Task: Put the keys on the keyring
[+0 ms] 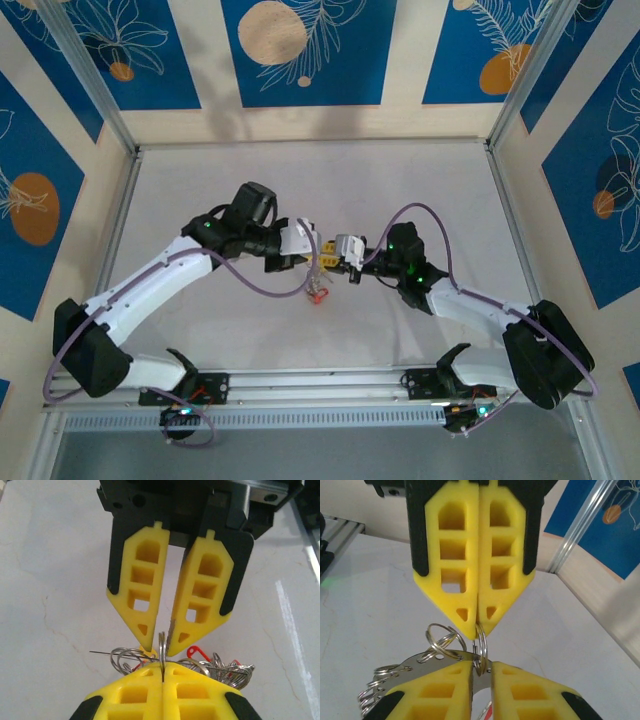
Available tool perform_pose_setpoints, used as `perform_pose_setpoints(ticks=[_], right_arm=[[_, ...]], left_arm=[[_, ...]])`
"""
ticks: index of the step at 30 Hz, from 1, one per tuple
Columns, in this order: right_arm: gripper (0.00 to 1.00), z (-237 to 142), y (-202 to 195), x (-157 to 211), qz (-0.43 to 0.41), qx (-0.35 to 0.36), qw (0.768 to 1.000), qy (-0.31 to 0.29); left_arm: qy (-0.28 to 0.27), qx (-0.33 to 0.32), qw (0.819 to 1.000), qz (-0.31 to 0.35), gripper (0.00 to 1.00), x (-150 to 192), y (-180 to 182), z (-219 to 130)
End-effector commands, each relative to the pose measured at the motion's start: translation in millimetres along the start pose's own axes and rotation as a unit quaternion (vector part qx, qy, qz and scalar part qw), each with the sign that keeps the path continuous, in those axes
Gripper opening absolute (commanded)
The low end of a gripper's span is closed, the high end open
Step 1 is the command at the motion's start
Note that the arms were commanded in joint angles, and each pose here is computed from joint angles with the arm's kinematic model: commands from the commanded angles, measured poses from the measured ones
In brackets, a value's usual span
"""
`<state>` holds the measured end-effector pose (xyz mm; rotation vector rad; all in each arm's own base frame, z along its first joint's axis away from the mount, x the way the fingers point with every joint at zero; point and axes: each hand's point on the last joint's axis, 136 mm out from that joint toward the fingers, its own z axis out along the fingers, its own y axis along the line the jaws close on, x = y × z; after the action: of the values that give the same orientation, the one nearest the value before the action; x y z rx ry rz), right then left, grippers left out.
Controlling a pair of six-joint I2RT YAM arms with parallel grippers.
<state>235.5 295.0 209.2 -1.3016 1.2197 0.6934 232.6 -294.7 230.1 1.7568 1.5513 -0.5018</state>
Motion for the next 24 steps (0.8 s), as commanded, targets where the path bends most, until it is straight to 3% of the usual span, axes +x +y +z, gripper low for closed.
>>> perform_pose_setpoints(ticks=[1,9,14,16,19,24], right_arm=[[0.18,2.7,-4.0,-5.1,-0.012,0.005,1.0,0.009],[0.15,11.6,-1.6,-8.1,-0.016,-0.002,1.0,0.002],[0.0,14.9,-0.1,-4.0,-0.009,-0.009,1.0,0.006],[0.0,15.1,1.1,-4.2,-0.005,-0.012,1.0,0.004],[0.0,11.8,1.9,-10.6,-0.012,-0.008,1.0,-0.018],[0.0,-3.5,6.0,-27.8,-0.006,-0.023,0.996,-0.083]], left_arm=[[0.036,-0.003,0.999,-0.004,0.0,-0.4,2.8,-4.8],[0.061,0.027,0.998,-0.006,0.0,-1.4,-3.6,1.8],[0.045,0.028,0.999,-0.003,0.0,-9.4,-3.2,1.7],[0.026,0.025,0.999,0.0,0.0,-16.3,-2.9,-0.8],[0.006,0.014,1.0,-0.001,0.18,-19.2,-1.9,-5.5],[-0.04,0.011,0.999,0.024,0.27,-15.1,-11.2,-21.4]])
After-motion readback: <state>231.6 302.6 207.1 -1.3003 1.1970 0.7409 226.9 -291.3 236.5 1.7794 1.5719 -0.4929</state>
